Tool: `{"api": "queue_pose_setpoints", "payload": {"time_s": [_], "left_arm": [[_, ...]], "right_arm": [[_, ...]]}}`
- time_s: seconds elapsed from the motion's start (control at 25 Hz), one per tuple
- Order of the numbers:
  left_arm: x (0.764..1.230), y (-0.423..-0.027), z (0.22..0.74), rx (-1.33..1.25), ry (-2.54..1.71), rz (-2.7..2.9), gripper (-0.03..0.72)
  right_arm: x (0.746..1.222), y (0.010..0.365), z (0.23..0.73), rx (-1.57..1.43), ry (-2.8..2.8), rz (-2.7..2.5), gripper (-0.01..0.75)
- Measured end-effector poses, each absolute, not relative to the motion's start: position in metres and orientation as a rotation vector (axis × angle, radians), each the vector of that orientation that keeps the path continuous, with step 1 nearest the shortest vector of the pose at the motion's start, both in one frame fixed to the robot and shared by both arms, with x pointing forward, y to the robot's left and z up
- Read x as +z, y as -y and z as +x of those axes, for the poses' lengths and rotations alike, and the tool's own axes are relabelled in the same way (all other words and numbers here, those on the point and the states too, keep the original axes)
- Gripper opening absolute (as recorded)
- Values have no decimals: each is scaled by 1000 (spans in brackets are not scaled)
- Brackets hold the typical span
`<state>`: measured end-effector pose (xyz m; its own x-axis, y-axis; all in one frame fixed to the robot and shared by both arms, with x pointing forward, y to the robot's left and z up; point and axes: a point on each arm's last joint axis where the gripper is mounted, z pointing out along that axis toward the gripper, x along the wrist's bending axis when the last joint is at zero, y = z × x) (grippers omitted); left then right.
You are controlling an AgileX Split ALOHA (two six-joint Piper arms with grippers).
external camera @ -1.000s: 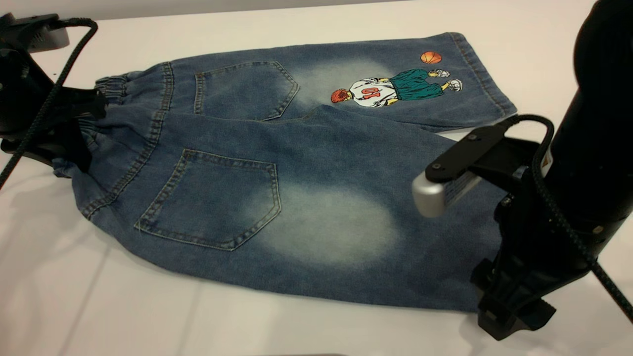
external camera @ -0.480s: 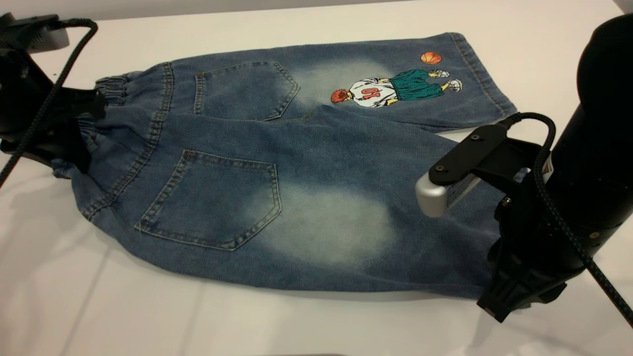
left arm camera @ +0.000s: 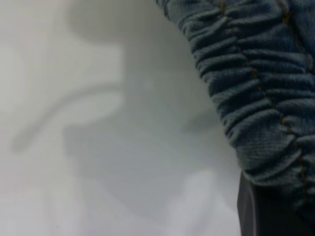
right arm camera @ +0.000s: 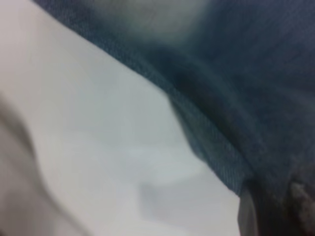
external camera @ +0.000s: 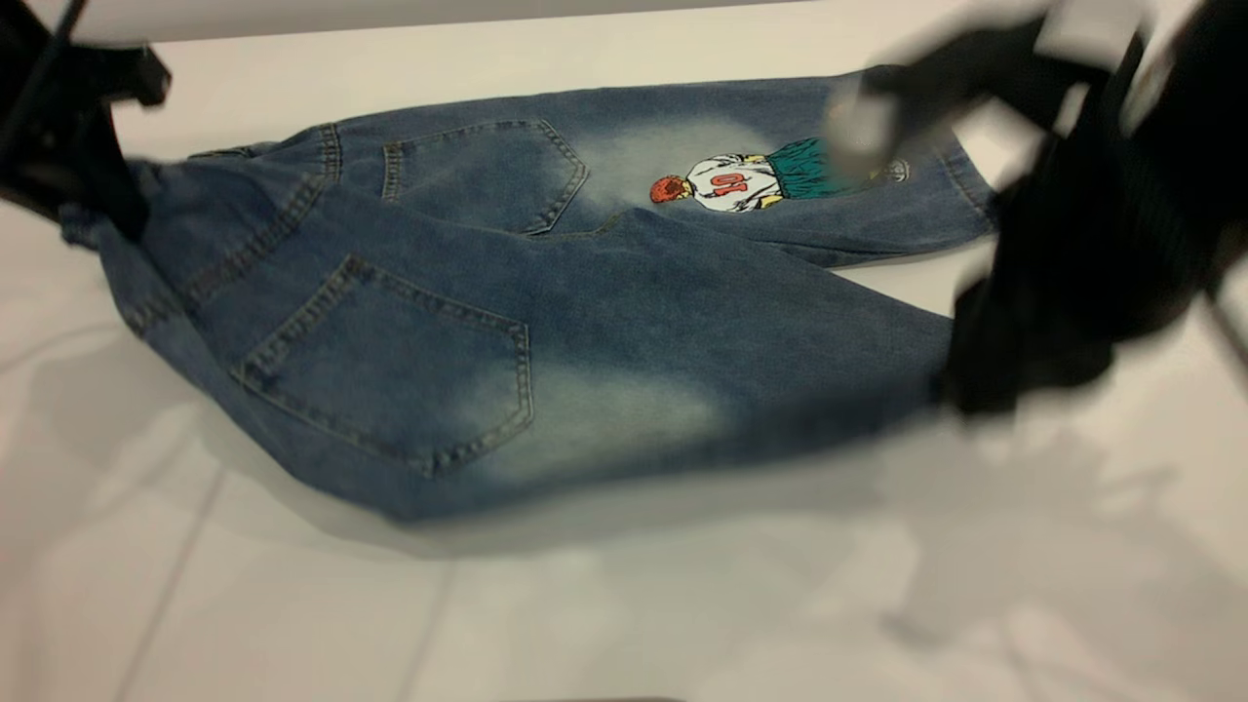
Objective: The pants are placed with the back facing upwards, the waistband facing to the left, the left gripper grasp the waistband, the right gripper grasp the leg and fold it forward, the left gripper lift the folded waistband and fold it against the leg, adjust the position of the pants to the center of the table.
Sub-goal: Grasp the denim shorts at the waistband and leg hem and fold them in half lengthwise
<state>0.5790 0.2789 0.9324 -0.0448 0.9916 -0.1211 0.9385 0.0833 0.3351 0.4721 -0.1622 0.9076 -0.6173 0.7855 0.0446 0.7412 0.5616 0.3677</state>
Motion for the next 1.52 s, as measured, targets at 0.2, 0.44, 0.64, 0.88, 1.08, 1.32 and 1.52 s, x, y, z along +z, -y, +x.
{"api": "queue_pose_setpoints", "payload": {"time_s": [0.2, 0.44, 0.64, 0.88, 1.08, 1.32, 1.52], "left_arm": [[948, -275, 592, 224, -2044, 1837, 101], [952, -273, 606, 266, -2029, 1693, 101], [940, -274, 619, 323, -2031, 1580, 101], [925, -279, 633, 424, -2023, 1460, 101], [914, -283, 644, 513, -2019, 1332, 101], [899, -288, 653, 624, -1998, 1242, 101], [889, -284, 660, 660, -1989, 1133, 101]], "right_arm": [[932, 191, 509, 625, -2468, 1444, 46], [948, 206, 549, 684, -2331, 1491, 46], [946, 198, 586, 715, -2293, 1476, 46], [930, 188, 628, 733, -2269, 1466, 46], [912, 188, 656, 765, -2192, 1505, 46], [902, 212, 672, 796, -2027, 1585, 46], [905, 218, 679, 820, -1949, 1567, 46]]}}
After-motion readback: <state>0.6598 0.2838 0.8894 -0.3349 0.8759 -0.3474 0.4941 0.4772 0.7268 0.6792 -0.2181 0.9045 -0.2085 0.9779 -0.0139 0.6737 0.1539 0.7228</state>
